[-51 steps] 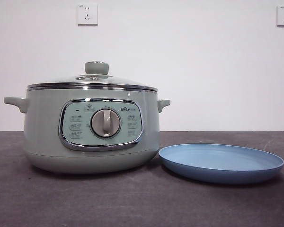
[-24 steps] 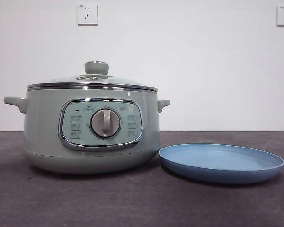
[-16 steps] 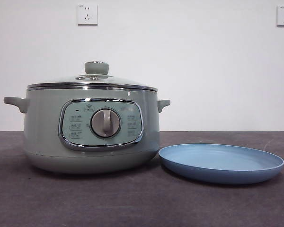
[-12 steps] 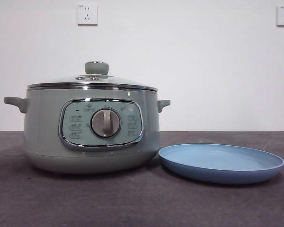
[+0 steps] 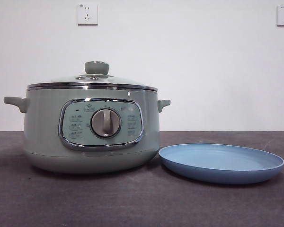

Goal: Take the potato out from the steamer,put the potato on the plate,close the lid

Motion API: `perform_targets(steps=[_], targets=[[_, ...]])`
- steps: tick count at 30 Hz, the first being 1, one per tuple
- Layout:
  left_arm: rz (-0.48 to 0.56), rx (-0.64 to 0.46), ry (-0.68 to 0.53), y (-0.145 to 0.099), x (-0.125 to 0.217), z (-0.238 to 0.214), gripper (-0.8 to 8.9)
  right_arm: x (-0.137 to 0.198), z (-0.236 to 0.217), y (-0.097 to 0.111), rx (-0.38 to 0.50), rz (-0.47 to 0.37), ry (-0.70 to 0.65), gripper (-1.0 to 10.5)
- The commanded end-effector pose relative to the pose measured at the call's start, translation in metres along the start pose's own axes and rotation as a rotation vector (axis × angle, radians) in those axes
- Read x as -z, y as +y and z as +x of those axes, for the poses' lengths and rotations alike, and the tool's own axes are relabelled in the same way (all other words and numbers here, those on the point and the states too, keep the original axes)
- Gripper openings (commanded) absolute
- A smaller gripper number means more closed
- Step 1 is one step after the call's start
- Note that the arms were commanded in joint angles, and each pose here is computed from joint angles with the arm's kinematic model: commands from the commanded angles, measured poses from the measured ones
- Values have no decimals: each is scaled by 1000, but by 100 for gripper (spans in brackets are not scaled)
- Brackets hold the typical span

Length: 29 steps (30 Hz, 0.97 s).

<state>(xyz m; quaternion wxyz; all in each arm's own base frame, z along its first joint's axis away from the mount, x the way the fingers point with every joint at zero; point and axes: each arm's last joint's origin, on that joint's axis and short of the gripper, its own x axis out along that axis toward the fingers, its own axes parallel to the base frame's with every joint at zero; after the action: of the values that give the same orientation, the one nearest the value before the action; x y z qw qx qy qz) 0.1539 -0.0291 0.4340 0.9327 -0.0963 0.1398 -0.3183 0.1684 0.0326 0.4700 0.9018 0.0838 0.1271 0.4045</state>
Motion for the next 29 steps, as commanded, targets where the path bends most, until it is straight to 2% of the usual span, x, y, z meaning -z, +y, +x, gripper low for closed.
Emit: perform_targets(steps=[1,3,4,6,14,17,23,29], targets=[[-12,18,46,8,2,15,227,0,3,-3,-2,-5,15,277],[-32,16,74,13,4,25,427,1,5,-5,4,8,28,500],[-39,15,88,16,5,30,478,1,6,-6,9,12,32,596],[-49,6,110,20,7,39,474,2,7,-7,37,12,31,662],[-17,-36,105,29,7,80,474,2,8,-6,42,8,33,661],[-3,-53,114,28,11,100,474,2,9,-6,71,7,32,660],[34,-94,192,23,27,136,473,3,10,-5,94,15,44,659],[115,-203,266,18,45,164,473,6,10,-6,107,36,70,659]])
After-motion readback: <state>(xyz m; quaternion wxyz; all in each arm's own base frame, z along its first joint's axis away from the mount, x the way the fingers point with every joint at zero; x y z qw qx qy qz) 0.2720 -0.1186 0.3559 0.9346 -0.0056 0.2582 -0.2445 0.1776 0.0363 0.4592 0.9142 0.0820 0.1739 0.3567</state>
